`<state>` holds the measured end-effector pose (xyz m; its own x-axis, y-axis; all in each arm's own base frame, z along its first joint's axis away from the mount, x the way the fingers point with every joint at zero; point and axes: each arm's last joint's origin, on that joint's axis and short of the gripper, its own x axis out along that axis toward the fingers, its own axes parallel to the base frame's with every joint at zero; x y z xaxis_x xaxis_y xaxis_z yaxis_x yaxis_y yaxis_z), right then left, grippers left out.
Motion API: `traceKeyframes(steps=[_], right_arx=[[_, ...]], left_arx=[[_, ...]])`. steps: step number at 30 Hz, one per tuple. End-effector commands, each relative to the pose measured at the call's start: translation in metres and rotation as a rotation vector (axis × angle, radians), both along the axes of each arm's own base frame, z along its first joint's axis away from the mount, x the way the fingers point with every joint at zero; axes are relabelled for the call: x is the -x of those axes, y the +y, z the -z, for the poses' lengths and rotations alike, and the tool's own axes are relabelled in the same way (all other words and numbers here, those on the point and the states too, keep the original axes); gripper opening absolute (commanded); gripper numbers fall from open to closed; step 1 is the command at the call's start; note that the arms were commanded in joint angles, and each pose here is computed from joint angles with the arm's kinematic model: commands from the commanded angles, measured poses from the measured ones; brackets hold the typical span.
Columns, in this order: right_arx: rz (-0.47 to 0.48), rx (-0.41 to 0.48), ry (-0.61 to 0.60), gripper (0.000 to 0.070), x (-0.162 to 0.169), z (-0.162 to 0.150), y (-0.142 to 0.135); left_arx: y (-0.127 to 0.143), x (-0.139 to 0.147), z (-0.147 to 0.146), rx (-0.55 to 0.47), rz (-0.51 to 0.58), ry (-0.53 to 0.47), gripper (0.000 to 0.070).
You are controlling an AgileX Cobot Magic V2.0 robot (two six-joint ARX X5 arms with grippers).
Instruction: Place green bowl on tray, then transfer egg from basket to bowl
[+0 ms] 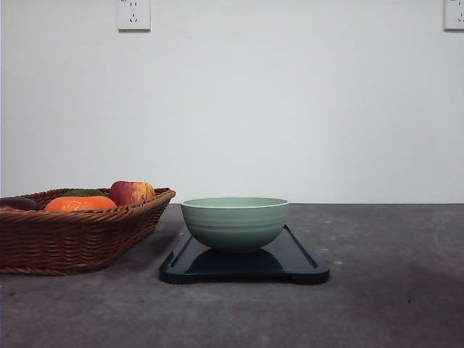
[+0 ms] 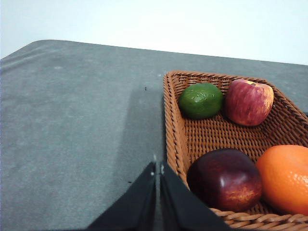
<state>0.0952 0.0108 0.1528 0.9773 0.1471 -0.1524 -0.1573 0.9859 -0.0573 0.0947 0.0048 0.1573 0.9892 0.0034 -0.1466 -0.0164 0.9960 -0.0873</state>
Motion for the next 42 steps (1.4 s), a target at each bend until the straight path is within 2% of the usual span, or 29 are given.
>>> traceKeyframes(steps=[1, 42], right_arx=[[0.000, -0.014, -0.002, 0.0016, -0.0003, 0.0006, 0.0002], [0.000, -0.014, -0.003, 0.0016, -0.0003, 0.0006, 0.0002]], left_arx=[[0.0001, -0.0010, 0.0049, -0.006, 0.002, 0.004, 0.0000], [0.0001, -0.0010, 0.0049, -0.006, 0.003, 0.004, 0.0000]])
